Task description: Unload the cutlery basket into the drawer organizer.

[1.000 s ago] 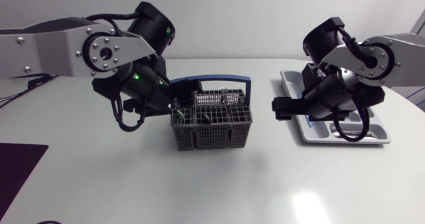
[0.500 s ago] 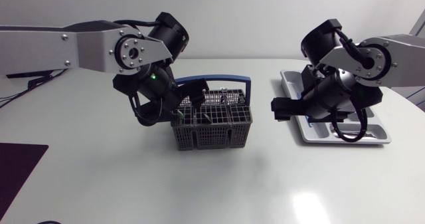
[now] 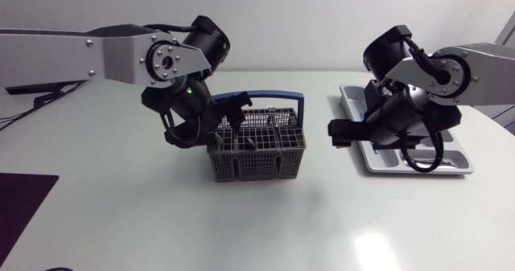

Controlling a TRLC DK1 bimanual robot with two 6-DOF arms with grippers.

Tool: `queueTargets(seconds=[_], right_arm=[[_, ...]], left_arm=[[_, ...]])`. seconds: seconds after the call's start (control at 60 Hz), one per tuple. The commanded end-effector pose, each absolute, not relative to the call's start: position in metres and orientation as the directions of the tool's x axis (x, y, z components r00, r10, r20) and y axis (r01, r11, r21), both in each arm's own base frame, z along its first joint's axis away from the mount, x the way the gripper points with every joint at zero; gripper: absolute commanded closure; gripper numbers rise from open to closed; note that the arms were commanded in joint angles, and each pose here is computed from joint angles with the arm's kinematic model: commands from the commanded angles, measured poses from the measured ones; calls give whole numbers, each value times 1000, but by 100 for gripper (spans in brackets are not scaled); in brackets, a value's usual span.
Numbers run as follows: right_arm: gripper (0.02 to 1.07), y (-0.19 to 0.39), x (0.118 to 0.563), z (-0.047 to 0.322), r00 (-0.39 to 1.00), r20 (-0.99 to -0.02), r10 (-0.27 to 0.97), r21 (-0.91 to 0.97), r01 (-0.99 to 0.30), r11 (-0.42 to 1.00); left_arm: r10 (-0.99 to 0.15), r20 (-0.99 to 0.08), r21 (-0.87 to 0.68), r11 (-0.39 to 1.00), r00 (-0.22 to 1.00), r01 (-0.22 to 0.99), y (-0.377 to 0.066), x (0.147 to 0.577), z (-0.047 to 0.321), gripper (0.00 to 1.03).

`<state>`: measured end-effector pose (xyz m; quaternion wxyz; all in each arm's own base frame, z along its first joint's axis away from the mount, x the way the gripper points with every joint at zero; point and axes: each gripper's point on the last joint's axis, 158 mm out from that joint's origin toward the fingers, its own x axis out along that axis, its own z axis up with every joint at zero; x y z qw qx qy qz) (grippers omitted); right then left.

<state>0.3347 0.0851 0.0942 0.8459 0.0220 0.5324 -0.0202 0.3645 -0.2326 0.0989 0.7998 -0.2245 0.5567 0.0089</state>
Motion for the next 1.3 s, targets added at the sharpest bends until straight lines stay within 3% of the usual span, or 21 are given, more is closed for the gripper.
queueTargets(seconds=[0.0, 0.033, 0.083, 0.233, 0.35, 0.55, 0.6, 0.9, 1.283], right_arm=[[7, 79, 324, 76, 377, -925, -36, -4, 87, 996], [7, 79, 324, 76, 377, -925, -36, -4, 87, 996], [7, 79, 324, 76, 377, -925, -36, -4, 87, 996], [7, 79, 324, 76, 377, -925, -36, -4, 87, 996], [7, 79, 323, 75, 376, -926, -37, -4, 87, 996], [7, 78, 322, 73, 371, -928, -39, -7, 89, 996], [7, 78, 322, 73, 371, -928, -39, -7, 89, 996], [7, 79, 321, 73, 371, -928, -39, -5, 90, 996], [7, 80, 317, 76, 368, -929, -37, -3, 92, 996]], left_arm=[[-220, -904, -341, 889, 367, -306, -230, 370, 92, 46], [-218, -905, -338, 889, 365, -308, -230, 371, 90, 57], [-215, -906, -337, 888, 365, -314, -227, 372, 90, 65], [-193, -904, -325, 890, 381, -319, -222, 376, 90, 71], [-174, -898, -316, 894, 404, -319, -219, 381, 91, 83], [-169, -895, -311, 900, 412, -307, -219, 379, 94, 90], [-161, -892, -306, 902, 422, -305, -218, 380, 95, 96], [-168, -883, -317, 902, 437, -293, -214, 378, 99, 100], [-233, -829, -402, 880, 509, -252, -212, 372, 141, 100]])
